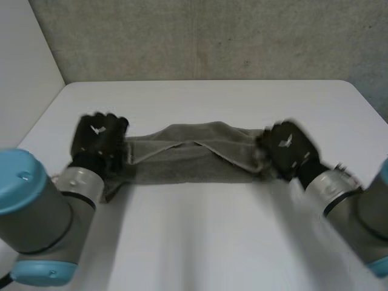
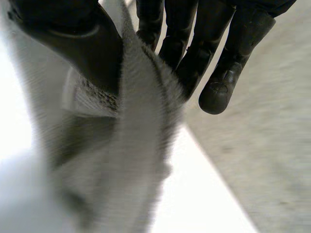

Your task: Fold the towel.

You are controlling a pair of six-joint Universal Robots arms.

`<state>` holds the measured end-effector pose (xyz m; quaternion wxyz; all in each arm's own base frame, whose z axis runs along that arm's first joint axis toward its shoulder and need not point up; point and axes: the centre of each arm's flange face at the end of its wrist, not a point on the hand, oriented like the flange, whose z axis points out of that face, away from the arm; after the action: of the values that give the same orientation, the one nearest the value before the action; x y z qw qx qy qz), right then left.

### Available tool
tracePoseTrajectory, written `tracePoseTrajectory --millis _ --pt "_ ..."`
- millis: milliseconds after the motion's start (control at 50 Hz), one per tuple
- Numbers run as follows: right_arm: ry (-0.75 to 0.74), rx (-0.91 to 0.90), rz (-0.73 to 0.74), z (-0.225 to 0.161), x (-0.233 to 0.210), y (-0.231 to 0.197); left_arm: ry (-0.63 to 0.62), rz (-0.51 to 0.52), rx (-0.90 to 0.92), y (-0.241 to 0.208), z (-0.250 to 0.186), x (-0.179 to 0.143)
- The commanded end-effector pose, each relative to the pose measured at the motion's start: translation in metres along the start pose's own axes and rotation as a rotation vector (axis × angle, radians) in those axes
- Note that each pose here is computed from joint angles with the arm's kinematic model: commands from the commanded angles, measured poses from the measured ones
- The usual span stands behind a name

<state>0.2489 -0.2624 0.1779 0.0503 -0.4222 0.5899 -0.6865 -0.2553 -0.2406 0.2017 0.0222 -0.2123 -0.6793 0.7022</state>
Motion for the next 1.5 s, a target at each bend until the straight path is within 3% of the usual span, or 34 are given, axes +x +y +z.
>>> tracePoseTrajectory --millis 20,140,280,420,460,540,600,660,700,720,760,780,800,820,860,940,1040,1080,1320,1360,1500 --pt "0.152 0.118 0.222 -0.016 0.08 -0.075 -0.065 -0.075 0.139 -0.057 -0.008 -0.041" --pt "0.187 -0.024 0.286 -0.038 0.13 -0.104 -0.047 -0.19 0.178 -0.094 -0.018 -0.071" --pt "0.081 -0.178 0.207 -0.037 0.135 -0.101 -0.004 -0.274 0.075 -0.098 -0.019 -0.084" --pt "-0.1 -0.379 0.107 -0.019 0.111 -0.059 0.075 -0.3 -0.193 -0.045 0.003 -0.073" --pt "-0.113 -0.397 0.094 -0.012 0.108 -0.053 0.093 -0.285 -0.307 -0.021 0.017 -0.068" --pt "-0.109 -0.385 0.065 0.004 0.103 -0.052 0.106 -0.241 -0.365 -0.006 0.035 -0.067" --pt "-0.016 -0.182 -0.049 0.042 0.108 -0.069 0.11 -0.219 -0.323 -0.013 0.058 -0.07" --pt "0.054 -0.059 -0.098 0.055 0.116 -0.084 0.093 -0.198 -0.162 -0.048 0.083 -0.079" --pt "0.219 0.212 -0.156 0.077 0.138 -0.11 0.042 -0.167 0.104 -0.1 0.107 -0.096" --pt "0.22 0.213 -0.156 0.077 0.138 -0.11 0.041 -0.167 0.106 -0.101 0.107 -0.096" --pt "0.378 0.496 -0.163 0.08 0.163 -0.142 0.004 -0.18 0.393 -0.153 0.117 -0.109" --pt "0.378 0.498 -0.163 0.08 0.163 -0.142 0.004 -0.181 0.395 -0.153 0.117 -0.109" --pt "0.435 0.629 -0.145 0.07 0.175 -0.161 0.0 -0.213 0.517 -0.171 0.12 -0.113" --pt "0.453 0.73 -0.098 0.061 0.179 -0.175 0.0 -0.213 0.519 -0.171 0.12 -0.113" --pt "0.445 0.784 -0.044 0.054 0.18 -0.183 0.008 -0.301 0.713 -0.202 0.116 -0.124" --pt "0.389 0.782 0.067 0.05 0.179 -0.177 0.044 -0.389 0.756 -0.208 0.111 -0.128" --pt "0.327 0.65 0.143 0.055 0.173 -0.146 0.047 -0.447 0.647 -0.174 0.114 -0.125" --pt "0.258 0.532 0.164 0.059 0.16 -0.127 0.05 -0.465 0.539 -0.137 0.115 -0.117" --pt "0.0 0.114 0.151 0.061 0.088 -0.033 0.126 -0.488 0.204 -0.003 0.093 -0.081" --pt "-0.05 0.008 0.114 0.052 0.067 -0.006 0.171 -0.473 0.141 0.031 0.082 -0.067" --pt "-0.088 -0.132 0.099 0.031 0.049 0.031 0.245 -0.389 0.048 0.064 0.055 -0.05"
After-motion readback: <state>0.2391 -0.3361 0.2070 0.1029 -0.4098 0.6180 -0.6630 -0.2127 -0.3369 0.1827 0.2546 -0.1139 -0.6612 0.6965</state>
